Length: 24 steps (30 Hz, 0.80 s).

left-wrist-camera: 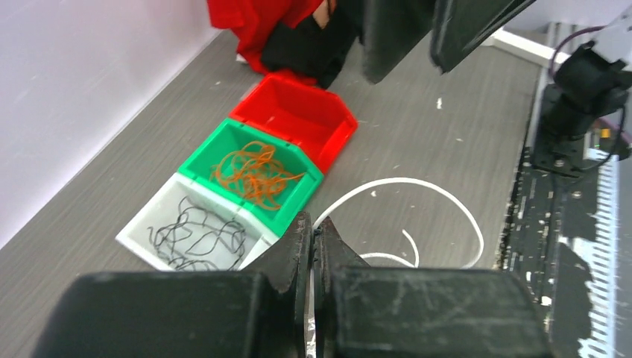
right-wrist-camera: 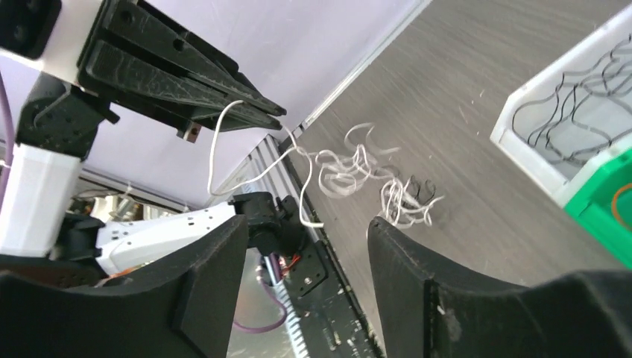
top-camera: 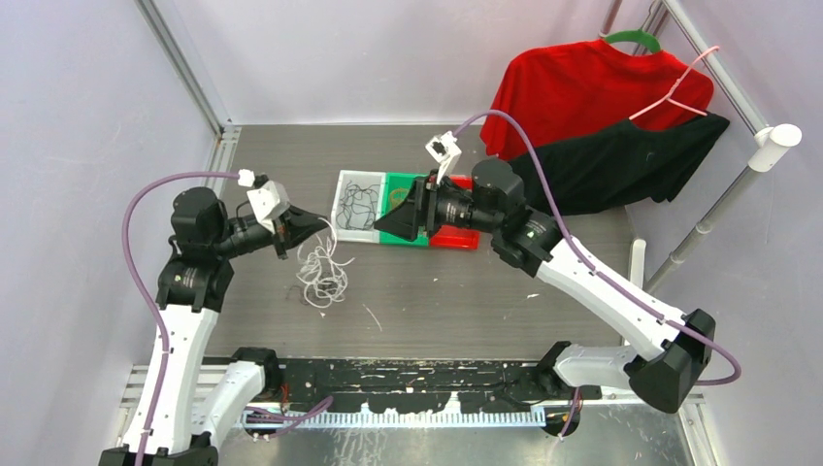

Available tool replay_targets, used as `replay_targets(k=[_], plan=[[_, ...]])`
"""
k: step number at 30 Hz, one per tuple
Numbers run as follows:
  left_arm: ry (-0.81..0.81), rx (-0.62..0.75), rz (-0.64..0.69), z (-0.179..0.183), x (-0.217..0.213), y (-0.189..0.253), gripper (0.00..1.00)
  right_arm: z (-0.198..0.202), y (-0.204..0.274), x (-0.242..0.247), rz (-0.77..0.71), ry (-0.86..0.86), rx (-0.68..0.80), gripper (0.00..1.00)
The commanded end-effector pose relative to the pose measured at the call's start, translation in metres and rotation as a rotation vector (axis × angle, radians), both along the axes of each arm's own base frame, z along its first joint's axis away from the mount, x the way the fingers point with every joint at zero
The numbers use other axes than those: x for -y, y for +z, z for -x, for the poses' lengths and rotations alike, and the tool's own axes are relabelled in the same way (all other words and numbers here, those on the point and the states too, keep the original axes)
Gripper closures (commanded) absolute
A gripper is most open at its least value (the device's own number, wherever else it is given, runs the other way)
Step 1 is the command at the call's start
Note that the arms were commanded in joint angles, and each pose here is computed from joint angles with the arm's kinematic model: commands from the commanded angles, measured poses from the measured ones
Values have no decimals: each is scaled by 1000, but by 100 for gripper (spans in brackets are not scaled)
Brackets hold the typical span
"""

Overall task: Untangle the cables
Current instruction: Untie the cable.

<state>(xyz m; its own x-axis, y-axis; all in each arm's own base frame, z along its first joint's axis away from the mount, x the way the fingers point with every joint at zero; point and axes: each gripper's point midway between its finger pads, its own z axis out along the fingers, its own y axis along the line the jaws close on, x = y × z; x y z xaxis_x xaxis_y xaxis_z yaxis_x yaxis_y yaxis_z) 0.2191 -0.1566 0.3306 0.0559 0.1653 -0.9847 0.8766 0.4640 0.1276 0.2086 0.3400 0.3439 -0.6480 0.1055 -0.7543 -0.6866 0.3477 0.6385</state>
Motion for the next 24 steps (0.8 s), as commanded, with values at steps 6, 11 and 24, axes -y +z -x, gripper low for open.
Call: replay_targets(k=[6, 11, 24], plan=[[-131, 1, 102, 20, 15, 50, 100, 4, -11, -38, -73, 55, 296, 28], [-208, -48, 139, 36, 22, 65, 100, 4, -3, -63, -122, 85, 303, 28], [-242, -43, 159, 47, 25, 82, 100, 16, -18, -108, -151, 101, 306, 24]])
